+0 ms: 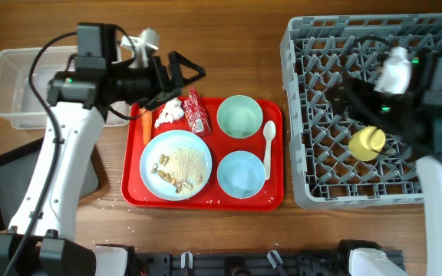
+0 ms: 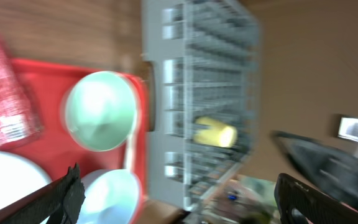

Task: Sort waste into correct bins and load items into the dishwasher rack
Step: 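Place the yellow cup in the dish rack with the right gripper, then grasp the light-green bowl with the right gripper and place it in rack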

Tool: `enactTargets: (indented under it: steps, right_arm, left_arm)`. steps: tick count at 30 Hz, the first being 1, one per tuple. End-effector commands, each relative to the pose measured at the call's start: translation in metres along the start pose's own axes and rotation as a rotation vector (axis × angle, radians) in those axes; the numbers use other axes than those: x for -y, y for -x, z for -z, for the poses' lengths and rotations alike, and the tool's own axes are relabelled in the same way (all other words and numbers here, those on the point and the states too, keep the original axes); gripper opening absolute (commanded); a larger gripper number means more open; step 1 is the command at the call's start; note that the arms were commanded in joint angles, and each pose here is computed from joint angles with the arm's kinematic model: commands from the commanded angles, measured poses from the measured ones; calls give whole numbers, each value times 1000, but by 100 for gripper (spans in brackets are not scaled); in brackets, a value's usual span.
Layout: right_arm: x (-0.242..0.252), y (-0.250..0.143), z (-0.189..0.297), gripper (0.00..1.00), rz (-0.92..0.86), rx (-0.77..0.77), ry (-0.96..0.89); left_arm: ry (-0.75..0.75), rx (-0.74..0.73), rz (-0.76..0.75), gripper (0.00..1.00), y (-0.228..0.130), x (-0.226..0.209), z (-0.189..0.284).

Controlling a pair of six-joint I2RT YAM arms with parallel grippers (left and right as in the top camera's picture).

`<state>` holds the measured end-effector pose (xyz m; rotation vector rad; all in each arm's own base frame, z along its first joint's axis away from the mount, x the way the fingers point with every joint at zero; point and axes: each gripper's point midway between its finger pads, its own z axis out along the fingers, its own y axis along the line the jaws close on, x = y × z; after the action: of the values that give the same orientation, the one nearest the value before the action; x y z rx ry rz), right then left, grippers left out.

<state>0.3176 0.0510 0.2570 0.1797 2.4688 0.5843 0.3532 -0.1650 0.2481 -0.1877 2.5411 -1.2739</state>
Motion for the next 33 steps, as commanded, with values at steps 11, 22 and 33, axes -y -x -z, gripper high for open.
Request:
enactTargets:
  steps: [11,22,33]
  right_arm:
    - [-52,-65,-182,43,66,-222,-242]
    - [-6,-101,-249,24,69,-335,-378]
    - [-33,-1,-129,4,122,78,-428]
  left_arm:
    - [356,375,254,100,40,-88,108]
    - [390,431,355,100,40,-113,139]
    - [390,431,355,100,40,-113,139]
